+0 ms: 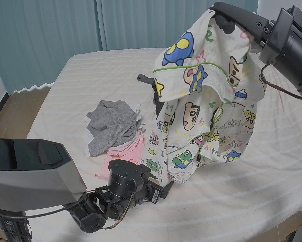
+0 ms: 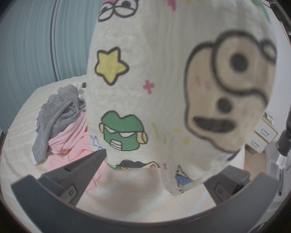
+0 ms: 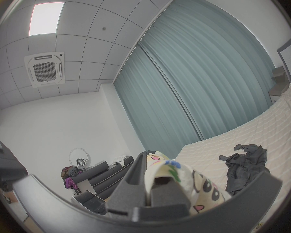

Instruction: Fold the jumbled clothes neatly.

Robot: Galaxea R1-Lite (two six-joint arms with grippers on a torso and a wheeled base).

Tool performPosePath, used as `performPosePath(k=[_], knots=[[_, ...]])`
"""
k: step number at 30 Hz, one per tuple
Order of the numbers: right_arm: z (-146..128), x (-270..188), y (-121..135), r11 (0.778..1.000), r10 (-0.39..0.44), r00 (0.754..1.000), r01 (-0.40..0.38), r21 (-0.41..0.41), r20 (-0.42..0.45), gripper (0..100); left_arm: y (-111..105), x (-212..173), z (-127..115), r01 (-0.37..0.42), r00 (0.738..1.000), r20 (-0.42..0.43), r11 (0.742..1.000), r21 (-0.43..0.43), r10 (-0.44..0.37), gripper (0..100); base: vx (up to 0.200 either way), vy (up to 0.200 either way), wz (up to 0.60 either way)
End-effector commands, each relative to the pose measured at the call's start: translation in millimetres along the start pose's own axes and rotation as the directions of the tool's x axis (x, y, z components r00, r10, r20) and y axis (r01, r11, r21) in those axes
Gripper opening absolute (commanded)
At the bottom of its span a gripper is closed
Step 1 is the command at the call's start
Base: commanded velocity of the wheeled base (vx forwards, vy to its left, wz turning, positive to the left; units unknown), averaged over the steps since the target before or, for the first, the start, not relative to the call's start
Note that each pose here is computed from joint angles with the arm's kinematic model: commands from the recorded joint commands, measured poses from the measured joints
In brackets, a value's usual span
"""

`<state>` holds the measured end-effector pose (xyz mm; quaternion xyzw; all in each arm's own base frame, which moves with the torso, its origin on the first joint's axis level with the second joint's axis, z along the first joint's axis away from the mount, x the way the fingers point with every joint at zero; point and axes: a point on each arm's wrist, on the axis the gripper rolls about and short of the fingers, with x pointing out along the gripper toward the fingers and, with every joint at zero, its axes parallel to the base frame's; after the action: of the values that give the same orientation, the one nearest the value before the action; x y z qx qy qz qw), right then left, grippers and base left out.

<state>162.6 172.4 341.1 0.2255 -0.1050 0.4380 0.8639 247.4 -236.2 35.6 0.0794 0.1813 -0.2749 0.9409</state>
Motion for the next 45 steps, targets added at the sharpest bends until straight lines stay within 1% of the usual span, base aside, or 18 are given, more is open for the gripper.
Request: performPosePath(k=[1,4,7,13,14,15,17,23,24,27,31,33,36,37,40,44,45], knots=[[5.4,-4.4,2.1,1.000,0.005,1.000,-0.005,0.013,0.015,0,2.4,1.6,-0.3,-0.022,1.000,0.000,1.000,-0.002,0.022,100,0.000,0.000,0.00],[8.4,-5.8,-2.0,1.000,-0.013,1.000,0.012,0.011,0.024,0,7.6,2.2,-0.6,-0.056,0.998,-0.002,0.998,0.000,0.056,100,0.000,0.000,0.00],[9.2,-7.3,-4.2,1.000,-0.023,0.999,0.023,0.011,0.024,0,10.3,2.6,0.6,-0.069,0.998,0.004,0.998,0.002,0.069,100,0.000,0.000,0.00],[1.6,-9.8,-7.6,0.999,-0.035,0.999,0.035,0.011,-0.002,0,17.3,6.9,13.8,-0.104,0.990,0.093,0.994,-0.022,0.105,100,0.000,0.000,0.00],[1.6,-9.8,-7.6,0.999,-0.035,0.999,0.035,0.011,-0.002,0,17.3,6.9,13.8,-0.104,0.990,0.093,0.994,-0.022,0.105,100,0.000,0.000,0.00],[1.6,-9.4,-7.6,0.999,-0.034,0.999,0.034,0.011,-0.001,0,19.4,7.0,15.7,-0.128,0.986,0.108,0.992,-0.024,0.130,100,0.000,0.000,0.00],[1.6,-9.4,-7.5,0.999,-0.033,0.999,0.033,0.011,-0.001,0,20.6,7.1,15.9,-0.138,0.984,0.109,0.990,-0.016,0.139,100,0.000,0.000,0.00],[1.3,-8.9,-7.3,0.999,-0.030,1.000,0.030,0.013,-0.004,0,15.1,7.8,14.4,-0.103,0.989,0.106,0.995,-0.013,0.104,100,0.000,0.000,0.00],[0.5,-8.7,-7.6,0.999,-0.031,1.000,0.031,0.013,-0.005,0,9.9,8.5,14.2,-0.060,0.992,0.109,0.998,-0.016,0.062,100,0.000,0.000,0.00],[-1.0,-7.6,-8.3,0.999,-0.033,0.999,0.033,0.014,-0.011,0,2.6,8.3,14.4,-0.006,0.993,0.115,0.999,-0.052,0.012,100,0.000,0.000,0.00],[-0.3,-7.4,-7.3,0.999,-0.027,1.000,0.028,0.016,-0.008,0,-1.0,17.7,15.5,0.005,0.992,0.129,0.996,-0.087,0.006,100,0.000,0.000,0.00],[-0.5,-8.2,-6.9,0.999,-0.027,1.000,0.027,0.017,-0.010,0,-1.4,25.5,18.2,0.005,0.988,0.154,0.994,-0.111,0.012,100,0.000,0.000,0.00],[0.7,-9.4,-6.7,0.999,-0.027,1.000,0.027,0.018,-0.007,0,-2.6,25.6,18.2,0.017,0.984,0.178,0.990,-0.137,0.008,100,0.000,0.000,0.00],[0.7,-9.4,-6.7,0.999,-0.028,1.000,0.028,0.024,-0.006,0,-3.1,25.4,17.6,0.019,0.984,0.179,0.991,-0.136,0.006,0,0.000,0.000,0.00],[1.8,-11.2,-7.3,0.998,-0.035,0.999,0.035,0.045,-0.002,0,-3.4,24.3,18.9,0.018,0.983,0.184,0.990,-0.139,0.008,0,0.000,0.000,0.00],[0.4,-15.6,-11.5,0.998,-0.052,0.999,0.053,0.046,-0.009,0,-2.6,20.5,15.9,0.016,0.985,0.170,0.991,-0.131,0.006,0,0.000,0.000,0.00],[-1.0,-17.9,-16.6,0.996,-0.074,0.997,0.074,0.039,-0.013,0,-1.2,12.7,21.5,0.020,0.981,0.193,0.991,-0.132,0.006,0,0.000,0.000,0.00]])
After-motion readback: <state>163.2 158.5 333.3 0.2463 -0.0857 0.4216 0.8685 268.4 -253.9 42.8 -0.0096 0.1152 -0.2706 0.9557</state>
